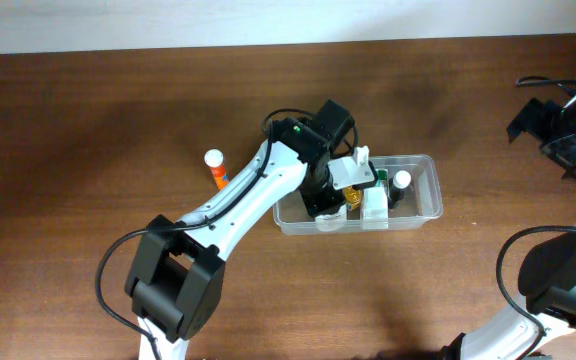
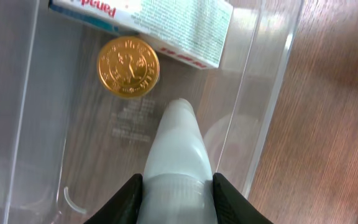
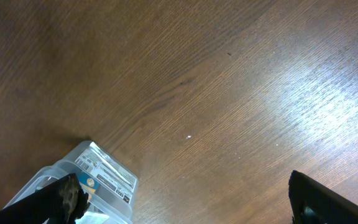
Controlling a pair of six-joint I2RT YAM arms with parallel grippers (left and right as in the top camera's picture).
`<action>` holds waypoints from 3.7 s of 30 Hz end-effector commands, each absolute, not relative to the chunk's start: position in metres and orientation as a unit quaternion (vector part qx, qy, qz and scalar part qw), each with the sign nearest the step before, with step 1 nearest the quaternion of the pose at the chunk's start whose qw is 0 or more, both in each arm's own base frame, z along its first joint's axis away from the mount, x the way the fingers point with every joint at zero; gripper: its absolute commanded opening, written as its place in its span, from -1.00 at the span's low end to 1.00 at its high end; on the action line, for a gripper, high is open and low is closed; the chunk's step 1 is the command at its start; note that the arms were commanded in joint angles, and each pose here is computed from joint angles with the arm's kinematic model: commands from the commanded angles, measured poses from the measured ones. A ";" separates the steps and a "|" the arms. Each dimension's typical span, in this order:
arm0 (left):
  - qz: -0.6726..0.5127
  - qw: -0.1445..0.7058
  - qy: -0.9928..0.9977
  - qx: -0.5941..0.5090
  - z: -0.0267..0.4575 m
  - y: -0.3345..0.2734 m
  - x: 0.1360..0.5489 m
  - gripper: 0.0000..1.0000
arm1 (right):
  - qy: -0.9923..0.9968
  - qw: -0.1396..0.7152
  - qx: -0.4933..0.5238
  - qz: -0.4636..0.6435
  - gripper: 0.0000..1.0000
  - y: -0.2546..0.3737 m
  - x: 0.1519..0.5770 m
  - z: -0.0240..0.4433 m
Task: Pack container
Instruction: 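Carry the dropper bottle right into the container, then release the dropper bottle and lift left gripper away, then lower left gripper onto the orange tablet tube and grasp it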
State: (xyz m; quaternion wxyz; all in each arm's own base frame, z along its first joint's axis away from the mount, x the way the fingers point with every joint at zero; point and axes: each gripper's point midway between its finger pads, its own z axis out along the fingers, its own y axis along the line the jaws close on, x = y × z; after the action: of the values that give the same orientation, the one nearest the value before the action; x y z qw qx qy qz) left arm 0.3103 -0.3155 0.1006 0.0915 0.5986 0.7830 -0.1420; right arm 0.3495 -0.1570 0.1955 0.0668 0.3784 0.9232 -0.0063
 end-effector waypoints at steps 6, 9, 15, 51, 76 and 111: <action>-0.178 0.112 0.761 0.613 0.110 -0.331 0.309 0.02 | 0.923 0.062 0.379 -0.006 0.97 -0.157 0.350 0.191; -0.178 0.116 0.761 0.613 0.111 -0.332 0.311 0.15 | 0.923 0.062 0.379 -0.006 0.97 -0.157 0.350 0.191; -0.183 0.156 0.773 0.587 0.140 -0.345 0.328 0.85 | 0.923 0.062 0.379 -0.006 0.97 -0.157 0.350 0.191; 0.009 0.055 0.998 -0.031 0.141 -0.092 0.405 0.99 | 0.923 0.062 0.379 -0.006 0.97 -0.157 0.350 0.191; -0.002 0.036 0.999 -0.030 0.103 -0.097 0.400 0.82 | 0.923 0.062 0.379 -0.006 0.97 -0.157 0.350 0.191; -0.004 0.045 0.999 -0.016 0.104 -0.098 0.405 -0.42 | 0.923 0.062 0.379 -0.006 0.97 -0.157 0.350 0.191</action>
State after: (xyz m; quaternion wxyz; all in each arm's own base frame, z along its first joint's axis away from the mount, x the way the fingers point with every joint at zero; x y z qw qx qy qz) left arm 0.4055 -0.0976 0.1062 0.0488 -0.0219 0.9986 -0.0018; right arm 0.3494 -0.1569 0.1953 0.0664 0.3784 0.9232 -0.0062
